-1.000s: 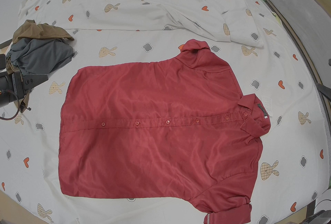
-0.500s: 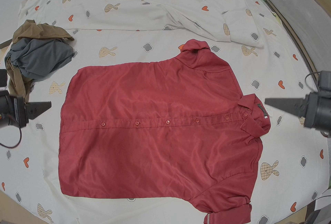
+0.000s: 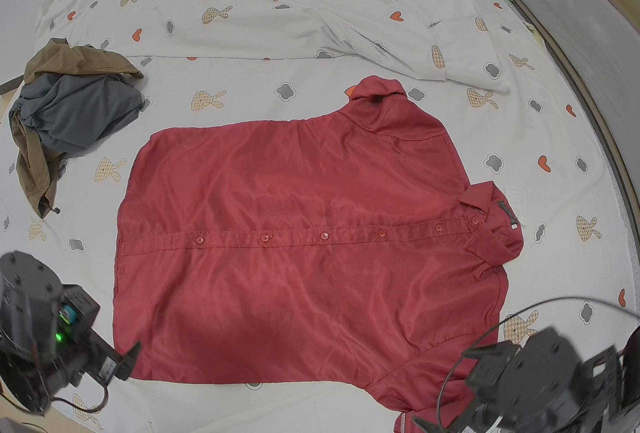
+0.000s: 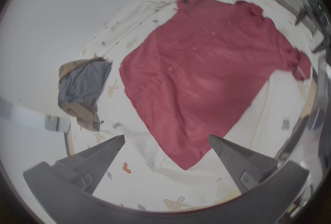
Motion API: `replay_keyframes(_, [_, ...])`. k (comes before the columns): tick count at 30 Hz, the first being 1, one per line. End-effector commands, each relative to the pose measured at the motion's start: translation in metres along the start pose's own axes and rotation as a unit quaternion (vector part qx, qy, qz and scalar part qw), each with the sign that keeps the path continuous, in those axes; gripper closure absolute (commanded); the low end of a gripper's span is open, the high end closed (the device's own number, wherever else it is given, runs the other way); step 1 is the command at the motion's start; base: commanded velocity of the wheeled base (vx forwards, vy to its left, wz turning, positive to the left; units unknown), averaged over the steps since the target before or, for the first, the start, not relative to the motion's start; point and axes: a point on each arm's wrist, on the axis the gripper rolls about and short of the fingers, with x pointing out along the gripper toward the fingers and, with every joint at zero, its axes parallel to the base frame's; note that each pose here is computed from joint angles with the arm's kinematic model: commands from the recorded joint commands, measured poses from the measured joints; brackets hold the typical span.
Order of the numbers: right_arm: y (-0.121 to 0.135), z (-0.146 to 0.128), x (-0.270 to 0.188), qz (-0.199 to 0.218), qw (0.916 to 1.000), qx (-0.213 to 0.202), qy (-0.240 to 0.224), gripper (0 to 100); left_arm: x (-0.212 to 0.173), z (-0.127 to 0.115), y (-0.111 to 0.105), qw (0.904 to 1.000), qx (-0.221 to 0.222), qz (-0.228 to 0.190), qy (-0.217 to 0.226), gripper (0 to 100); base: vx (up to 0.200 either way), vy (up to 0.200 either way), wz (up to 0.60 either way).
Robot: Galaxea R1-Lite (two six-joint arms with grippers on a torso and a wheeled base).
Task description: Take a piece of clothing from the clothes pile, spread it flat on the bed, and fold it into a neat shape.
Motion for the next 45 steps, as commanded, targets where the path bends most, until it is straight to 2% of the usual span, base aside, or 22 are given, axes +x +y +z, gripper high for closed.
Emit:
replay_keyframes(1, [0.039,-0.057,0.023,-0.051,0.9772,-0.183,0.095,0,0.019,-0.025,-0.052,0.9848,0.165,-0.024,0.048,0,0.0,0.0,0.0])
replay_keyframes(4, [0.037,-0.062,0.021,-0.05,0.9761,-0.188,0.097,0,0.024,-0.028,-0.056,0.9813,0.18,-0.026,0.064,0,0.0,0.0,0.0])
replay_keyframes(7, [0.032,-0.06,0.016,-0.049,0.9797,-0.174,0.087,0,0.032,-0.039,-0.063,0.9734,0.207,-0.03,0.094,0,0.0,0.0,0.0])
replay_keyframes(16, [0.028,-0.059,0.008,-0.045,0.983,-0.164,0.069,0,0.047,-0.05,-0.077,0.9682,0.222,-0.033,0.111,0,0.0,0.0,0.0])
replay_keyframes(20, [0.027,-0.058,0.006,-0.043,0.9842,-0.16,0.063,0,0.054,-0.055,-0.083,0.9604,0.242,-0.035,0.134,0,0.0,0.0,0.0])
replay_keyframes(26, [0.025,-0.056,0.002,-0.041,0.9858,-0.154,0.051,0,0.06,-0.05,-0.089,0.9636,0.234,-0.034,0.124,0,0.0,0.0,0.0])
replay_keyframes(31, [0.024,-0.056,0.0,-0.039,0.9864,-0.152,0.046,0,0.077,-0.05,-0.103,0.9617,0.238,-0.034,0.131,0,0.0,0.0,0.0])
replay_keyframes(36, [0.024,-0.057,0.0,-0.038,0.9863,-0.153,0.048,0,0.087,-0.049,-0.112,0.9652,0.23,-0.033,0.12,0,0.0,0.0,0.0])
replay_keyframes(45, [0.025,-0.057,0.0,-0.038,0.9862,-0.154,0.047,0,0.087,-0.043,-0.102,0.9698,0.218,-0.022,0.107,0,0.0,0.0,0.0])
